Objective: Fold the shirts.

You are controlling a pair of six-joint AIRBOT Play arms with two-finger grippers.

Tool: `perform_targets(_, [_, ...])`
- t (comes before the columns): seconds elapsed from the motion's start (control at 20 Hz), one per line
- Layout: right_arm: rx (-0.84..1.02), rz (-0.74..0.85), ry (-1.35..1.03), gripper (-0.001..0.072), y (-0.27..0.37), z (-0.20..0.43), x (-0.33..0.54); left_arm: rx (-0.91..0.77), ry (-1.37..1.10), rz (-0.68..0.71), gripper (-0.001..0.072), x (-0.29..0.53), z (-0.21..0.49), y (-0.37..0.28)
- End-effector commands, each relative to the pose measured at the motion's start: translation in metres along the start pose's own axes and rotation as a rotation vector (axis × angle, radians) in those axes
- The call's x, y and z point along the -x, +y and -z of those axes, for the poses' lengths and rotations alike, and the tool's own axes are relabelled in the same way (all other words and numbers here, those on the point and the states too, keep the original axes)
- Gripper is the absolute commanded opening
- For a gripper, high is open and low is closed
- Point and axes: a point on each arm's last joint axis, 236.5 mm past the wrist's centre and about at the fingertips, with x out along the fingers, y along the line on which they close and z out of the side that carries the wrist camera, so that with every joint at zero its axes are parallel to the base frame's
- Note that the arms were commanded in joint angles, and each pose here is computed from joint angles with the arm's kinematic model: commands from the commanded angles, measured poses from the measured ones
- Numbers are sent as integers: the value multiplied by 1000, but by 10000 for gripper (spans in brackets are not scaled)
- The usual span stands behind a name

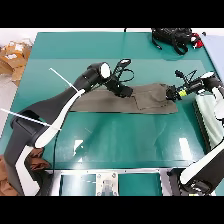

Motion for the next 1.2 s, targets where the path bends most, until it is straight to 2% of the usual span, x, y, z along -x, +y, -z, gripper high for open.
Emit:
perform_targets(0.0, [-17, -7, -5, 16, 8, 0, 5, 57, -91, 23, 22, -14, -20, 2])
perform_targets(0.2, [0, 19, -45, 15, 35, 1, 35, 152, -212, 85, 22, -38, -43, 0])
perform_targets(0.4, [23, 54, -99, 15, 83, 11, 74, 198, -149, 87, 22, -76, -19, 8])
perform_targets(0.6, [110, 104, -166, 15, 135, 21, 102, 334, -114, 176, 21, -102, -5, 3])
perform_targets(0.75, [164, 124, -187, 15, 158, 23, 108, 354, -114, 197, 22, -98, -8, 0])
perform_targets(0.85, [161, 122, -177, 15, 163, 24, 104, 349, -119, 232, 22, -75, -20, -6])
perform_targets(0.95, [160, 105, -170, 15, 171, 24, 99, 244, -99, 284, 22, -28, -35, -14])
perform_targets(1.15, [226, -46, -160, 15, 235, 19, 73, 97, -47, 343, 22, 100, -48, 1])
